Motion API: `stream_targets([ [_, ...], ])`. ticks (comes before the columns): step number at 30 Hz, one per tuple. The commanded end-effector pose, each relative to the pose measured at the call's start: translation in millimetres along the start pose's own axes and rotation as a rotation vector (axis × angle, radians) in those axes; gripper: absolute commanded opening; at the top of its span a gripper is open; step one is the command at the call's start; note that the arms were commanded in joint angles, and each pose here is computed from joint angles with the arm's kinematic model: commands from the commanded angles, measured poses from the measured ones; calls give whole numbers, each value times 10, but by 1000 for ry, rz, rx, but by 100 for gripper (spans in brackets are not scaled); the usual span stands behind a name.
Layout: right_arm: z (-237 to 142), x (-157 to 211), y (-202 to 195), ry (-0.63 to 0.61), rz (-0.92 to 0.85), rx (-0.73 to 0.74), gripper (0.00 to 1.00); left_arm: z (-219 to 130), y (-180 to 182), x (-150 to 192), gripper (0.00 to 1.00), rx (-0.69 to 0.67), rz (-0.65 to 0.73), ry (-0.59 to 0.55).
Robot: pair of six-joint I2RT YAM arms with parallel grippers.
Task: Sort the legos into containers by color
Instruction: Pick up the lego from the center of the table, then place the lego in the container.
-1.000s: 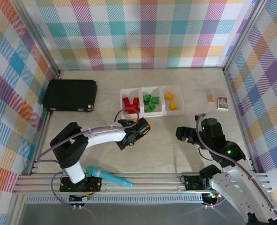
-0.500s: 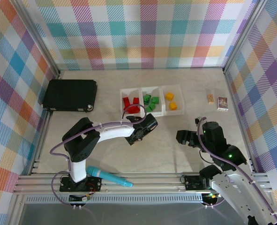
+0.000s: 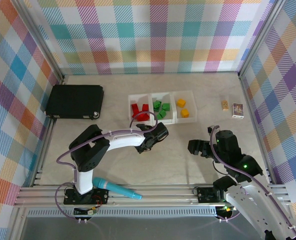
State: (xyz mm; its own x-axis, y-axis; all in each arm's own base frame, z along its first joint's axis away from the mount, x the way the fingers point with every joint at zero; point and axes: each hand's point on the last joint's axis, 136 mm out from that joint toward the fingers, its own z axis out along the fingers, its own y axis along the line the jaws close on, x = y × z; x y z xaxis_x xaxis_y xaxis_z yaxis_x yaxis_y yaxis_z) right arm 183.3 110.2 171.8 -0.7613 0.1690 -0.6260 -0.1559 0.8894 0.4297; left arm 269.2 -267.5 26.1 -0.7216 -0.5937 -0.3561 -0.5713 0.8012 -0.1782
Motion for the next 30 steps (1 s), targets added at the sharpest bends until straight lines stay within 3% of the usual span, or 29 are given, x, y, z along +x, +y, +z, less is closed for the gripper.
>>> stream_targets([
  [1, -7, -18, 37, -12, -23, -19, 88, 25, 80, -30, 55, -38, 21, -32],
  [4, -11, -19, 37, -12, -22, -18, 88, 13, 87, -33, 45, -37, 39, -30],
  [12, -3, -42, 17, -15, -20, -1, 87, -382, -176, -211, 34, 82, 183, -103],
  [24, -45, -292, -34, -112, -29, 59, 87, -1300, -522, -655, 35, 273, 362, -232],
  [30, 6, -303, 0, -90, -17, 52, 87, -1341, -712, -1030, 36, 302, 412, -267],
])
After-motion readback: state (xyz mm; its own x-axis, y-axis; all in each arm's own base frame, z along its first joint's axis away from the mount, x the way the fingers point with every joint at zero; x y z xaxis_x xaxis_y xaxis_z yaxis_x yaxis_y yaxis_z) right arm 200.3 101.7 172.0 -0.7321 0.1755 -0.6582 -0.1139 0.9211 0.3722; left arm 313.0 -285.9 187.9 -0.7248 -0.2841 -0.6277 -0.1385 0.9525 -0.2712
